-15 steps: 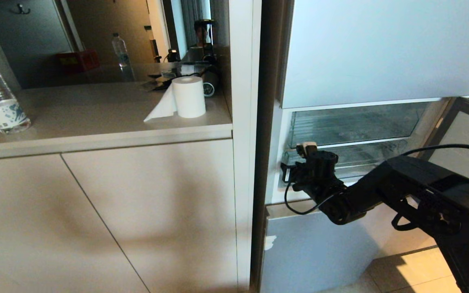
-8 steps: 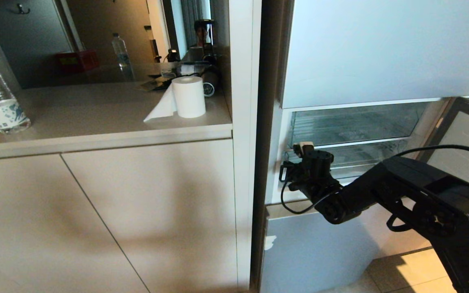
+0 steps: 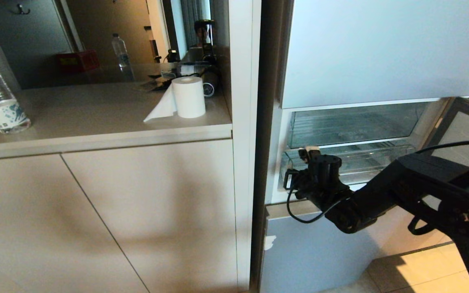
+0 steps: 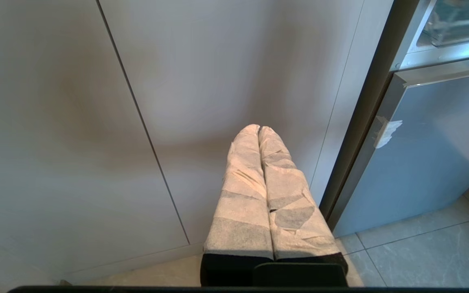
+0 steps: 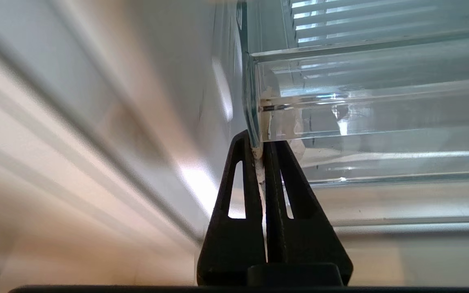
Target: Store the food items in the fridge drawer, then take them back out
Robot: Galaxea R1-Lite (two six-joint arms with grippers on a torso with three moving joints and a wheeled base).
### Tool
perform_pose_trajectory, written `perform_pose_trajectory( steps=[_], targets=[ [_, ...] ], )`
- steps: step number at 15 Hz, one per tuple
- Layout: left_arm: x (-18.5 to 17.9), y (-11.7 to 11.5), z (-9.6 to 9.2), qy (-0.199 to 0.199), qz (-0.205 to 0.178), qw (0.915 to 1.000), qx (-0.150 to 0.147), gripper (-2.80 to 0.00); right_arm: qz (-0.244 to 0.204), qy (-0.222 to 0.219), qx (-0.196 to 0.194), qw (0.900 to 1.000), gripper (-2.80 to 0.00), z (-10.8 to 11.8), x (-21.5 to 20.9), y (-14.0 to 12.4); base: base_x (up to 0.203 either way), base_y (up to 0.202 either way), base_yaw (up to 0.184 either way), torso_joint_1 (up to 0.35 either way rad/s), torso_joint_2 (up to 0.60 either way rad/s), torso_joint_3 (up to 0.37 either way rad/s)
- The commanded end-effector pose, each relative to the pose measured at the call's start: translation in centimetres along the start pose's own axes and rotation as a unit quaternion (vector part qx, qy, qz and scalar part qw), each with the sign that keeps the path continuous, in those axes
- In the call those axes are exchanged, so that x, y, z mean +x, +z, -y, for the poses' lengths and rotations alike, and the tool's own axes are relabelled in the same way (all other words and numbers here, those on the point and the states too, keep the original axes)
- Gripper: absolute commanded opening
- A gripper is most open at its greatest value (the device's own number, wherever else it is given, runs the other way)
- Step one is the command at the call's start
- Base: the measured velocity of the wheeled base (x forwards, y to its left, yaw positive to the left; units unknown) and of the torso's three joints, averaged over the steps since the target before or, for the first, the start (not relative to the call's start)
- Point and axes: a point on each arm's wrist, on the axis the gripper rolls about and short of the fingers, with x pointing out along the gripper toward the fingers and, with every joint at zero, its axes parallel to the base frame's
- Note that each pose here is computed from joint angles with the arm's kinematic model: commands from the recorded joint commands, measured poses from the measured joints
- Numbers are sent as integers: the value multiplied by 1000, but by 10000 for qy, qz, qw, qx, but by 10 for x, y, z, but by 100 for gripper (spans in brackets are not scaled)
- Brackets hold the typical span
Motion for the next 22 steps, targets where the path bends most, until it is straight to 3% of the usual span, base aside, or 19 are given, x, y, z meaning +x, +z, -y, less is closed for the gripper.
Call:
perform_pose_trajectory(
  steps=[1,4,5,6,11,13,15,18,19,22],
  targets=[
    [0,0,0,2,-9,10000,-3,-280,-122,86,-13,9999,-280,-2,-35,12,0,0,0,0,0,0],
    [0,0,0,2,-9,10000,-4,-280,-351,211,-54,9991,-280,-6,-75,10,0,0,0,0,0,0],
    [0,0,0,2,-9,10000,-2,-280,-378,224,-62,9990,-1,-6,-86,9,0,0,0,0,0,0],
    [0,0,0,2,-9,10000,-3,-280,-362,241,-53,9990,0,-7,-100,11,0,0,0,0,0,0],
    [0,0,0,2,-9,10000,0,-280,-638,248,11,9977,0,2,-165,8,0,0,0,0,0,0],
    [0,0,0,2,-9,10000,-4,-280,-425,242,53,9988,0,5,-192,21,0,0,0,0,0,0],
    [0,0,0,2,-9,10000,4,-280,-288,-75,58,9995,0,10,-207,37,0,0,0,0,0,0],
    [0,0,0,2,-9,10000,4,-280,-278,-592,117,9978,0,25,-193,67,0,0,0,0,0,0],
    [0,0,0,2,-9,10000,-4,-280,-250,-724,152,9969,-280,30,-184,79,0,0,0,0,0,0],
    [0,0,0,2,-9,10000,-4,-280,-277,-977,105,9948,-280,42,-148,103,0,0,0,0,0,0]
  ],
)
